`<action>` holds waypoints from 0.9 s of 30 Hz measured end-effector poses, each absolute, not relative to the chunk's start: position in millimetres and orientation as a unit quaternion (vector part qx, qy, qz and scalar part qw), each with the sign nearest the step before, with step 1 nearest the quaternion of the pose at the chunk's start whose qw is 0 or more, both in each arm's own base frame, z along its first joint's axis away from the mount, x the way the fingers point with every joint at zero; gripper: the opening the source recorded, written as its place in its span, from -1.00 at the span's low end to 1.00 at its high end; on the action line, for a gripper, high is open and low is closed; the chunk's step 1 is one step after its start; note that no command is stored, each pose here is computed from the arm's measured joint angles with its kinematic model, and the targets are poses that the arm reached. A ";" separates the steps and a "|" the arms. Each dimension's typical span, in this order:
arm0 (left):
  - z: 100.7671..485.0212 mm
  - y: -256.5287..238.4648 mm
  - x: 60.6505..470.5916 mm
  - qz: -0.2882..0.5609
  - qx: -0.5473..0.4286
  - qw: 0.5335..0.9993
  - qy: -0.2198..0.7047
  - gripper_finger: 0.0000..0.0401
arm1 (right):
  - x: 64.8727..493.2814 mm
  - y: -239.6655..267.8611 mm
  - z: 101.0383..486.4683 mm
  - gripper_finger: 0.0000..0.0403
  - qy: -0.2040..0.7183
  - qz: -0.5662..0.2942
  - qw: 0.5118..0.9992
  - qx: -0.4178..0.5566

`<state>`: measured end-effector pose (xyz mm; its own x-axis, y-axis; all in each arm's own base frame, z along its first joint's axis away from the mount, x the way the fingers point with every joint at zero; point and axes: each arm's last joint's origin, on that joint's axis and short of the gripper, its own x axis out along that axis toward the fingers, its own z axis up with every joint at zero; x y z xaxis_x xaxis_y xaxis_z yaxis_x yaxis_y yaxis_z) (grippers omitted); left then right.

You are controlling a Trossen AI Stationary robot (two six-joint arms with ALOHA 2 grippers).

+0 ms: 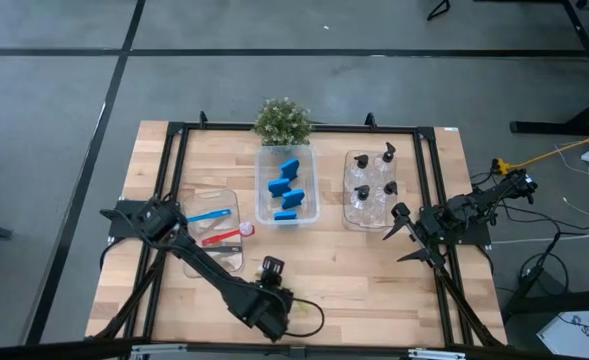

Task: Pick & Place Kitchen Sink Supplies
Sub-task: Put the green brush into the left transparent bin

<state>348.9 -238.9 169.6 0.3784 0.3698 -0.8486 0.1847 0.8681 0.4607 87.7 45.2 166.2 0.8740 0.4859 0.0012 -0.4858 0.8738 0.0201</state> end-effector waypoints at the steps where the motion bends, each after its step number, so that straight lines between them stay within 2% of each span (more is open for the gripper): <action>1: 174.1 -238.0 348.5 0.061 0.242 0.796 0.551 -0.50 | 87.7 45.1 166.2 0.53 0.002 0.251 0.968 0.010; 5: 190.4 -235.9 346.1 0.073 0.183 0.816 0.544 -0.50 | 87.7 45.2 166.1 0.53 0.002 0.251 0.968 0.010; 9: 193.2 -235.1 347.3 0.107 0.078 0.827 0.546 -0.50 | 87.7 45.2 166.2 0.53 0.002 0.251 0.968 0.009; 14: 188.1 -232.1 350.7 0.145 -0.063 0.815 0.557 -0.50 | 87.7 45.2 166.2 0.53 0.002 0.251 0.968 0.009; 27: 180.6 -214.2 375.2 0.226 -0.289 0.793 0.487 -0.48 | 87.7 45.2 166.2 0.53 0.002 0.251 0.968 0.010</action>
